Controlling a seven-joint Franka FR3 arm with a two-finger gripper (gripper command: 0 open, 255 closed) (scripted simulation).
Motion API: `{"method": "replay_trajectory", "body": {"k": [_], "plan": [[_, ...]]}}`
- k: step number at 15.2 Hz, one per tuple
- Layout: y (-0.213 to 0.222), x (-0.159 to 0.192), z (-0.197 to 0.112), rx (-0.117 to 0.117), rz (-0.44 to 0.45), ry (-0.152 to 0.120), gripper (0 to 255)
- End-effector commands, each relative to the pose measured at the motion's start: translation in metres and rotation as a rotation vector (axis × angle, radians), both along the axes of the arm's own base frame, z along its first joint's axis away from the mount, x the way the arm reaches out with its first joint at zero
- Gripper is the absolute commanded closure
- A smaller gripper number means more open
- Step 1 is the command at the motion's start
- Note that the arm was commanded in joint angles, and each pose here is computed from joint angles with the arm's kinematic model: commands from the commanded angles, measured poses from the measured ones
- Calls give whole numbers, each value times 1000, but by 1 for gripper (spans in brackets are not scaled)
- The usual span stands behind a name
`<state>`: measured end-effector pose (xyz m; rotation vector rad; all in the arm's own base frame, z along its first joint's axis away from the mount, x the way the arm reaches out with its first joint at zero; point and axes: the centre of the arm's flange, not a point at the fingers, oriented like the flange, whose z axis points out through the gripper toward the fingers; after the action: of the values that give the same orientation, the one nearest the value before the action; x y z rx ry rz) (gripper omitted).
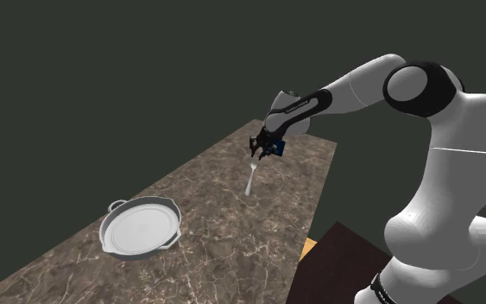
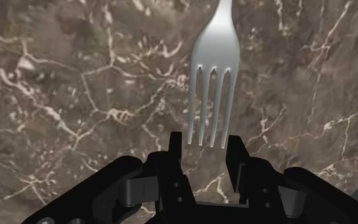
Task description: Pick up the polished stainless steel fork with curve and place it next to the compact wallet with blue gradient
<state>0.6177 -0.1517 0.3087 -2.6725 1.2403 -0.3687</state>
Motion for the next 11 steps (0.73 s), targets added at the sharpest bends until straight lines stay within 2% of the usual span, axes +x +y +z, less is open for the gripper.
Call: {"method": "replay_trajectory", "body": {"k": [1, 4, 11], "plan": [[-1, 1, -11, 0, 0, 0, 255], [-1, 1, -27, 0, 0, 0, 255], [-1, 1, -27, 0, 0, 0, 255]]}}
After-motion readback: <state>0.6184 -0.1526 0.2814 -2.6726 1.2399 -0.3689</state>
